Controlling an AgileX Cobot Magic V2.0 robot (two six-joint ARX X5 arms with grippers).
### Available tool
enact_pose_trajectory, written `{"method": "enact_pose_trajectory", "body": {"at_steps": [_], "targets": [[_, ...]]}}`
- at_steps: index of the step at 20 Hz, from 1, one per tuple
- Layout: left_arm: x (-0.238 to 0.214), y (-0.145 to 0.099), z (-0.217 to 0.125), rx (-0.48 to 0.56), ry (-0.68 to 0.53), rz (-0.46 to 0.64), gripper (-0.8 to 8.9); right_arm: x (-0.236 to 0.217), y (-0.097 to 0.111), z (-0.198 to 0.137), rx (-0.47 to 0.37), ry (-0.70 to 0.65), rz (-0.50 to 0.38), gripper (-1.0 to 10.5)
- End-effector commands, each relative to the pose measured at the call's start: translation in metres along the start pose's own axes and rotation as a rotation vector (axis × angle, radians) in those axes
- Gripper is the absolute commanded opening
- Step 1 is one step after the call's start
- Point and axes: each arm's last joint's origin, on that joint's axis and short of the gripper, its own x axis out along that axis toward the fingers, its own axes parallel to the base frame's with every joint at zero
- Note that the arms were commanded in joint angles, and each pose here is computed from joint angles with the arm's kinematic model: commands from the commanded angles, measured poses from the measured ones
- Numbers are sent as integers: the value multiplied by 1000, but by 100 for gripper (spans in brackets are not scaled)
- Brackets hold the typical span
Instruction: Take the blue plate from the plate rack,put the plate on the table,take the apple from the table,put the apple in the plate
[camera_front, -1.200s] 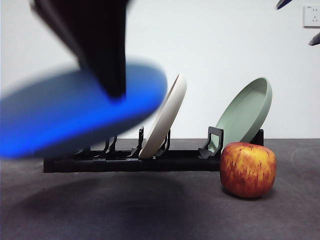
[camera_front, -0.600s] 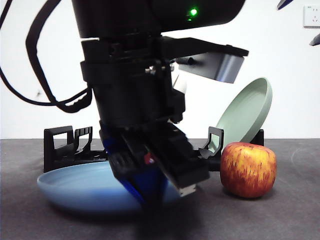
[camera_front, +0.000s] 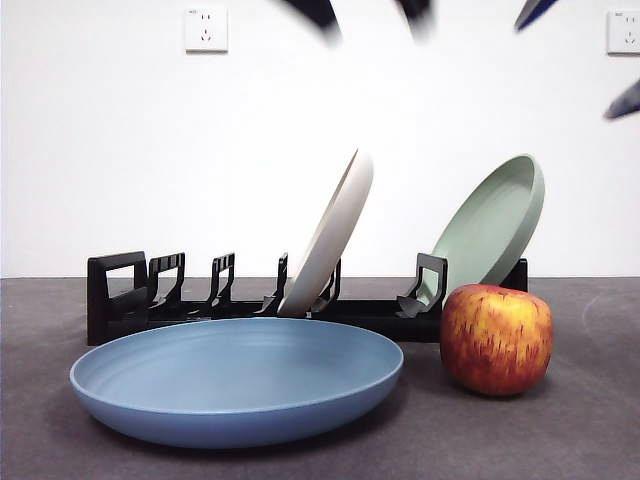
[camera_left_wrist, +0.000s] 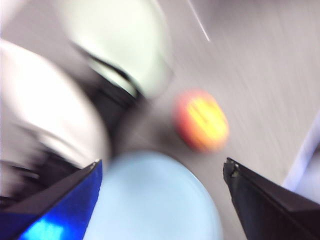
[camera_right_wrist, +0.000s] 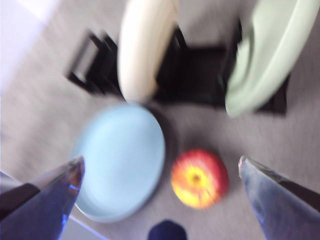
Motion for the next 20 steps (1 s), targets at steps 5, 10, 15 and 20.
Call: {"method": "enact_pose_trajectory", "body": {"at_steps": [5,10,15,20], "targets": [[-128,78,17,-234,-363,98,408,55,16,-9,-104,201,-122,638],[-190,101,-3,-300,-513,106,408,116,11,-24,-143,376,-239,634],[-206,105,-19,-305,-497,104,407,165,-4,-38,-137,469,-270,629],[-203,104,-26,-294,-426,101,407,173,-8,-42,-101,480,-282,16]]}}
